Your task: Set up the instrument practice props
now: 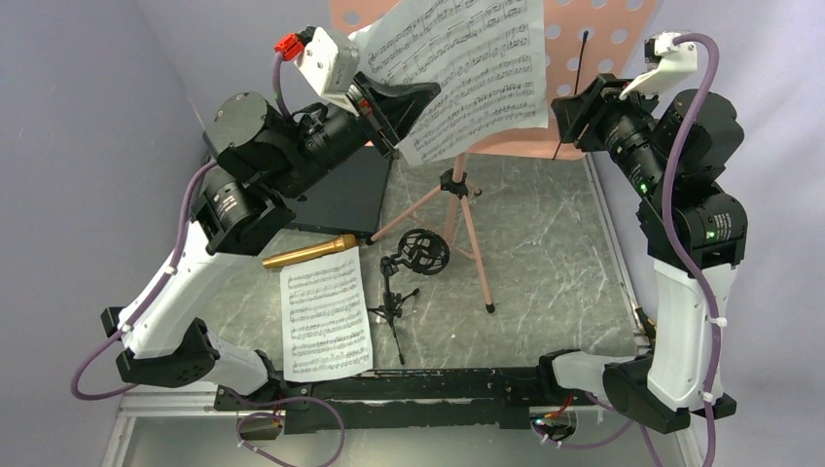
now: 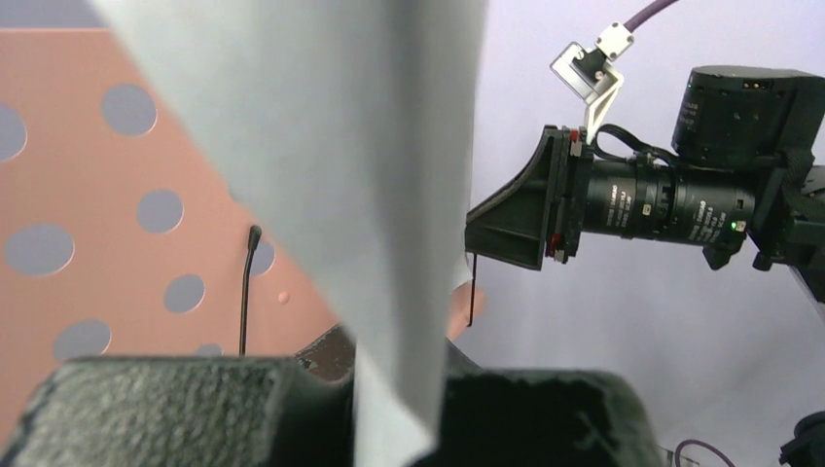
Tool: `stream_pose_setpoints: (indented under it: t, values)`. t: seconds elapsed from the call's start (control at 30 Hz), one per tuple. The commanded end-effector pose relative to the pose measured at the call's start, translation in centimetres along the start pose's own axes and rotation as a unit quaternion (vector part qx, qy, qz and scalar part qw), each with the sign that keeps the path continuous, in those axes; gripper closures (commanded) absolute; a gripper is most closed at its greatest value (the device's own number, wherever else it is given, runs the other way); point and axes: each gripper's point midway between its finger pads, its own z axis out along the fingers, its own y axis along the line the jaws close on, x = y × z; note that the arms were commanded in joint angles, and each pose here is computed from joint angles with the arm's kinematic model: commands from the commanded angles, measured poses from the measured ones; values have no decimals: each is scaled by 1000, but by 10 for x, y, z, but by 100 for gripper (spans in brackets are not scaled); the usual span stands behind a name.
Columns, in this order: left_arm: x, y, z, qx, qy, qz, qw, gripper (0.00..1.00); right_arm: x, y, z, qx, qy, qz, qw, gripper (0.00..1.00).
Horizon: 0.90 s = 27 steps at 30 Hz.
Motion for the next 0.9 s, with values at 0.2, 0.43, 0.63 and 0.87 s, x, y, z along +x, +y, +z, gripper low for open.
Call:
stream_pose_setpoints:
  t: [0.2, 0.43, 0.63, 0.87]
  values:
    - [-20, 4, 14, -9, -40, 21, 999, 97, -22, 3, -5, -7, -44, -7, 999, 73]
    - [-21, 4, 18, -9, -44, 26, 999, 97, -16, -2, 2, 6, -36, -4, 999, 76]
    - [-22, 12, 21, -27, -50, 43, 997, 97, -12, -3, 8, 7, -30, -3, 1000, 91]
    - [-18, 16, 28, -36, -50, 52, 997, 97, -14, -1, 2, 1, -40, -8, 999, 100]
